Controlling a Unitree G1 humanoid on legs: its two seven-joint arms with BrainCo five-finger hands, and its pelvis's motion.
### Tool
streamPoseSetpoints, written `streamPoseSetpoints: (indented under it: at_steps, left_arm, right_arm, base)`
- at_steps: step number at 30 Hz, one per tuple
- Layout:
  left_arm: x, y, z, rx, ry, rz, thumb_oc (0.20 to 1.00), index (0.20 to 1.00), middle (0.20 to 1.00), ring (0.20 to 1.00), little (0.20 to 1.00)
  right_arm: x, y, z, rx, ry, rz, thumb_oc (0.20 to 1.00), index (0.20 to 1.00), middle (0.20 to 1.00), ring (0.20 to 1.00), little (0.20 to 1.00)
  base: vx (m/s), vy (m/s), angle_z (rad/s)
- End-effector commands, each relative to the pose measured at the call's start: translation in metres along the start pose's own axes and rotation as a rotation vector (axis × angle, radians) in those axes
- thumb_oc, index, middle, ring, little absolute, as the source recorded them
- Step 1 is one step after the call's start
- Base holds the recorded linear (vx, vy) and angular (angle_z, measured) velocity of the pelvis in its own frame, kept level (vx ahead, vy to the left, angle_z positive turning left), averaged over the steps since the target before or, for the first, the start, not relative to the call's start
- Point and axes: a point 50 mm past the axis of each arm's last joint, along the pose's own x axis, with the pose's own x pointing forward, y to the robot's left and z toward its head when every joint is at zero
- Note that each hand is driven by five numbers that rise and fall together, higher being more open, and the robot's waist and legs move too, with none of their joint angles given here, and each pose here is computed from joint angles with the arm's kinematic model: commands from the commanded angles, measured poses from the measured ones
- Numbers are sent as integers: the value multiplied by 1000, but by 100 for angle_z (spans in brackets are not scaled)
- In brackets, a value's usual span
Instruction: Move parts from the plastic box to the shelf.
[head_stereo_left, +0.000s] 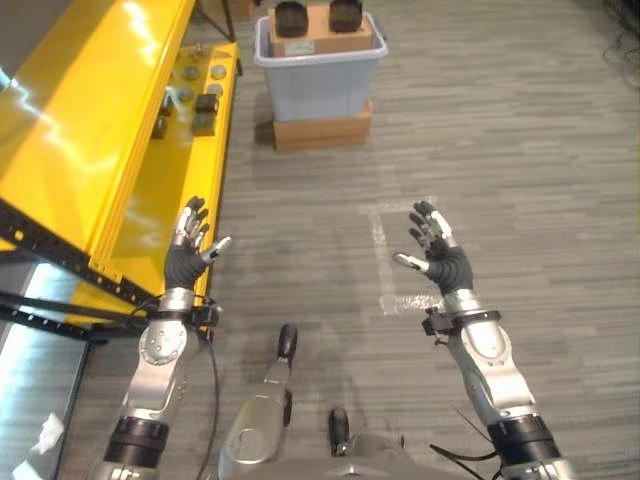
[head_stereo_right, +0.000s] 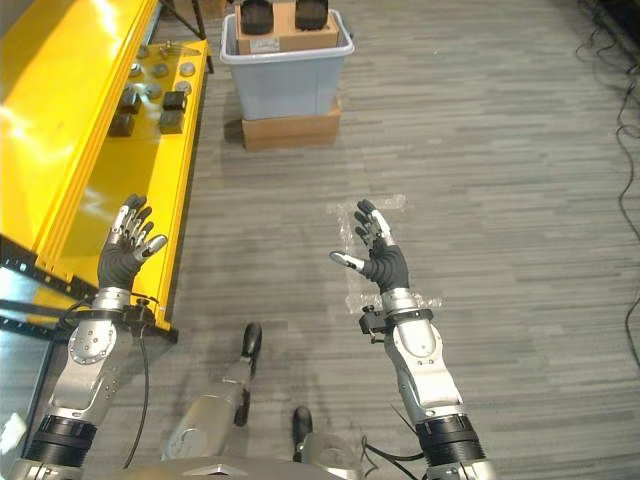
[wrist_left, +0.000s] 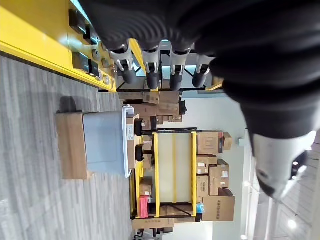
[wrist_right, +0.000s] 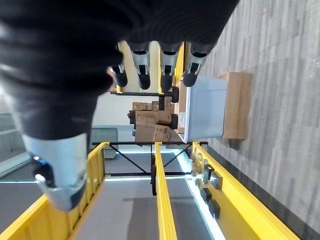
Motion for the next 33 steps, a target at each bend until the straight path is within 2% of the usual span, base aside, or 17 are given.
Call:
streamPoseSetpoints:
  at_steps: [1,4,7,15,18,26,33]
  left_arm:
    - [4,0,32,112,-139,-111,1000,1000,1000,1000,1000]
    - [5,-1,33,110,-138,-119,1000,1000,1000,1000,1000]
    - [14,-6,40,113,-178,-148,1000,1000,1000,1000,1000]
    - [12,-7,36,114,-173,-146,1000,1000,1000,1000,1000]
    - [10,-13,30,69,-149,-163,1000,1000,1000,1000,1000]
    - [4,-5,24,-10,-106,-124,1000,1000,1000,1000,1000]
    - [0,-7,22,-17,-90,-132,1000,1000,1000,1000,1000]
  right_arm:
    - [2,13,19,116,-120,22,1000,1000,1000,1000,1000]
    - [5,20,20,143,-120,45,1000,1000,1000,1000,1000]
    - [8,28,19,77,-107,95,1000,1000,1000,1000,1000]
    - [5,30,9,68,-58,118,1000,1000,1000,1000,1000]
    - [-4,22,3,0,-20,127,1000,1000,1000,1000,1000]
    - [-5,4,-1,14,20,80,1000,1000,1000,1000,1000]
    - [-5,-4,-3,-35,31,47,1000,1000,1000,1000,1000]
  base:
    - [396,230,-37]
    - [272,179,-11]
    - [647,116,15]
    - [487,-136,12]
    - [614,-286,47]
    - [398,-258,14]
    - [349,25,-12]
